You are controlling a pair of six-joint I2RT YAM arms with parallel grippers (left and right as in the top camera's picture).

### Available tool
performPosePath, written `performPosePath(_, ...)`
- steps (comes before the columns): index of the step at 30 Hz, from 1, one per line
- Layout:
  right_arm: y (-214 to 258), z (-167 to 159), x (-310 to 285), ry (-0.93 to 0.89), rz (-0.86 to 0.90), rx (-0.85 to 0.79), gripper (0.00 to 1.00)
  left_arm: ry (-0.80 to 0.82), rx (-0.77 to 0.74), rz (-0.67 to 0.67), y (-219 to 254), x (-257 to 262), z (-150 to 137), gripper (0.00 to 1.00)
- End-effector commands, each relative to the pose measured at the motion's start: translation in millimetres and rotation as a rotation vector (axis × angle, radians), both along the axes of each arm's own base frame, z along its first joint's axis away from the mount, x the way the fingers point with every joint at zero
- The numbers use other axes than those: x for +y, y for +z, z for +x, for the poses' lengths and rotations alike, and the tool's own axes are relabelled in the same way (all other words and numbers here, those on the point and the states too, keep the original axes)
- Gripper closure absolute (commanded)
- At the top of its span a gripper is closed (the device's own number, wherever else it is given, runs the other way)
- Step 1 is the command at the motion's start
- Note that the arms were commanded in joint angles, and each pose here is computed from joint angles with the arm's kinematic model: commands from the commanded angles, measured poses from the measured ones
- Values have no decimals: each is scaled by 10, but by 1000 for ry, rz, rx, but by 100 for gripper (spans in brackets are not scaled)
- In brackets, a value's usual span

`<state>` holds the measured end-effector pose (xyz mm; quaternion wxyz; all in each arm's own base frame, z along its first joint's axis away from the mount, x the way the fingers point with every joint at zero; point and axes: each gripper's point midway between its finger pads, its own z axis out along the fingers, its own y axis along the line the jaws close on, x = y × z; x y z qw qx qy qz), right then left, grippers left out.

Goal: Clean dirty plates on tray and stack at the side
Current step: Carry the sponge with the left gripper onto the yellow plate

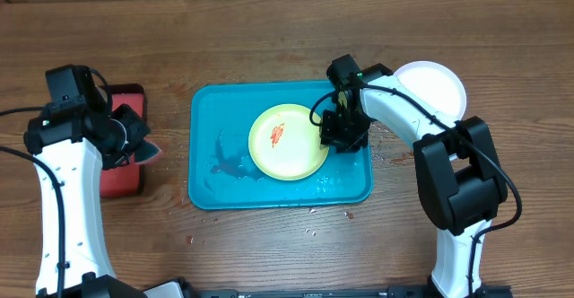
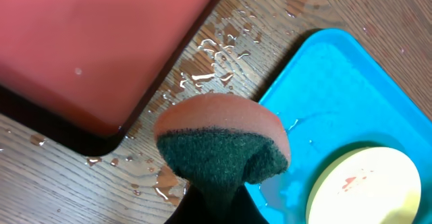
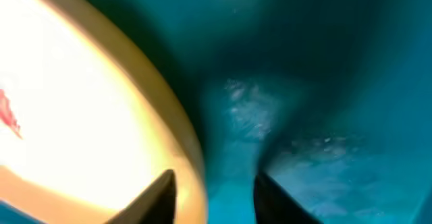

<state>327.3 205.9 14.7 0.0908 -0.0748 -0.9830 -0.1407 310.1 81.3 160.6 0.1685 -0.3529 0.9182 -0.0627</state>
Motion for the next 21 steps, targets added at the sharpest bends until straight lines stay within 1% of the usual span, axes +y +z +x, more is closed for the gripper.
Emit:
performPosePath(1,11,-67,75,-51,25,47,66,-41,-8,-4,2,-63,24,96)
performPosePath(3,1,-88,74,-79,15,62,60,-41,-8,-5,2,-64,23,96)
performPosePath(4,-8,-96,82,-77,15,61,54,-41,-8,-5,2,-64,24,96)
performPosePath(5,-15,-107,94,-76,13,61,42,-41,-8,-5,2,-64,24,96)
performPosePath(6,-35,-121,84,-92,-3,66,34,-42,-8,-5,2,-65,24,96)
performPosePath(7,-68,-139,65,-116,-29,70,34,-42,-9,-7,2,-68,25,96)
performPosePath(8,-99,-157,57,-130,-47,71,31,-42,-9,-7,2,-68,25,95)
performPosePath(9,-131,-177,69,-134,-54,70,12,-42,-9,-7,2,-68,25,96)
performPosePath(10,-167,-198,95,-134,-51,68,0,-42,-9,-7,2,-68,25,96)
performPosePath(17,-340,-303,198,-128,-54,50,0,-42,-8,-7,2,-68,24,96)
performPosePath(18,-352,-304,177,-141,-72,48,6,-42,-8,-7,2,-68,24,96)
performPosePath(19,-360,-297,155,-152,-88,44,24,-42,-8,-7,2,-68,24,96)
performPosePath(20,-364,-295,139,-162,-98,43,37,-42,-8,-7,2,-68,24,96)
performPosePath(21,-370,-288,121,-167,-109,39,46,-42,-8,-7,2,-68,24,96)
